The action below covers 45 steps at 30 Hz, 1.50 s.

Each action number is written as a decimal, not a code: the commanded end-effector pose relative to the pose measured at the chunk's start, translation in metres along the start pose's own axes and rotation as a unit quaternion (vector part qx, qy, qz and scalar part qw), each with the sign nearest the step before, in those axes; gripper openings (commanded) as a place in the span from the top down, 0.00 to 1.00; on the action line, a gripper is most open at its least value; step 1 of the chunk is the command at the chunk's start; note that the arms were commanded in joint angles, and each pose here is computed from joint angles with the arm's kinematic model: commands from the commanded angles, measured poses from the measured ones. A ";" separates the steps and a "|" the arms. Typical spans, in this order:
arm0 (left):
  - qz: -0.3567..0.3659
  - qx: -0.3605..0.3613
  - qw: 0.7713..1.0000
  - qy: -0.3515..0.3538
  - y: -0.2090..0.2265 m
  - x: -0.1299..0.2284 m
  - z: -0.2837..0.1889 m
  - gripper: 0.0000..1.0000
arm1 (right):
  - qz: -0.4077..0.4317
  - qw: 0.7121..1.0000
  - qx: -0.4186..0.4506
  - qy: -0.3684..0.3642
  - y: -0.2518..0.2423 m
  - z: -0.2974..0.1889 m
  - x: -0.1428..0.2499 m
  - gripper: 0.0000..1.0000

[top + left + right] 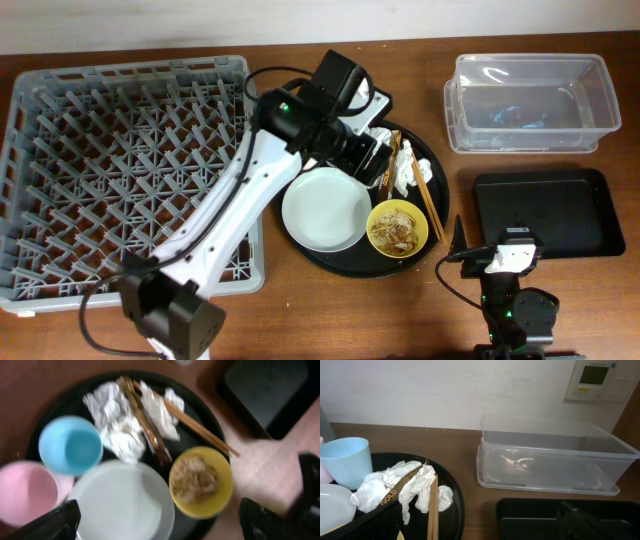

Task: Sort waste into correct bins and load items into the dishwasher rack
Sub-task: 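Reach the left gripper over the black tray toward the light-blue cup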

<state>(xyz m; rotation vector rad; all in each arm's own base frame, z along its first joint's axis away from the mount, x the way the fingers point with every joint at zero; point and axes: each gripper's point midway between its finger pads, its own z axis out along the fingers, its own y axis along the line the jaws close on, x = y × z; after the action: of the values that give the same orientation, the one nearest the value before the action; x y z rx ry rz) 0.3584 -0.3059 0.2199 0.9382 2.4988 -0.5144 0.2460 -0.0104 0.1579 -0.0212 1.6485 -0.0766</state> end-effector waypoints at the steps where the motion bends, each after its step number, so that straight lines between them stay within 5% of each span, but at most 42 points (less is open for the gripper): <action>1: 0.021 -0.019 0.999 -0.020 0.008 -0.018 0.019 0.25 | -0.003 1.000 0.008 0.002 -0.003 0.000 0.003 0.01; 2: 0.020 -0.030 0.999 -0.016 0.014 -0.019 0.031 0.46 | -0.003 1.000 0.008 0.002 -0.003 0.000 0.003 0.01; 3: 0.018 -0.031 0.999 -0.012 0.017 -0.018 0.040 0.52 | -0.003 1.000 0.008 0.002 -0.003 0.000 0.003 0.01; 12: 0.009 -0.068 0.997 0.037 0.051 0.002 0.127 0.58 | -0.003 1.000 0.008 0.002 -0.003 0.000 0.003 0.01; 24: 0.004 -0.093 0.996 0.012 0.059 -0.012 0.122 0.58 | -0.003 1.000 0.008 0.002 -0.003 0.000 0.003 0.01; 37: 0.018 -0.033 0.998 -0.058 0.022 -0.051 0.055 0.57 | -0.003 1.000 0.008 0.002 -0.003 0.000 0.003 0.01; 45: 0.019 -0.081 0.997 -0.008 0.047 -0.029 0.089 0.51 | -0.003 1.000 0.008 0.002 -0.003 0.000 0.003 0.01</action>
<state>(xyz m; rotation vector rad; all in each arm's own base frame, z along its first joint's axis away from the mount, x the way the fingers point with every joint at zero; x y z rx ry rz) 0.4278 -0.3315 0.1687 0.8935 2.4395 -0.3632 0.2460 -0.0104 0.1578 -0.0212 1.6488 -0.0766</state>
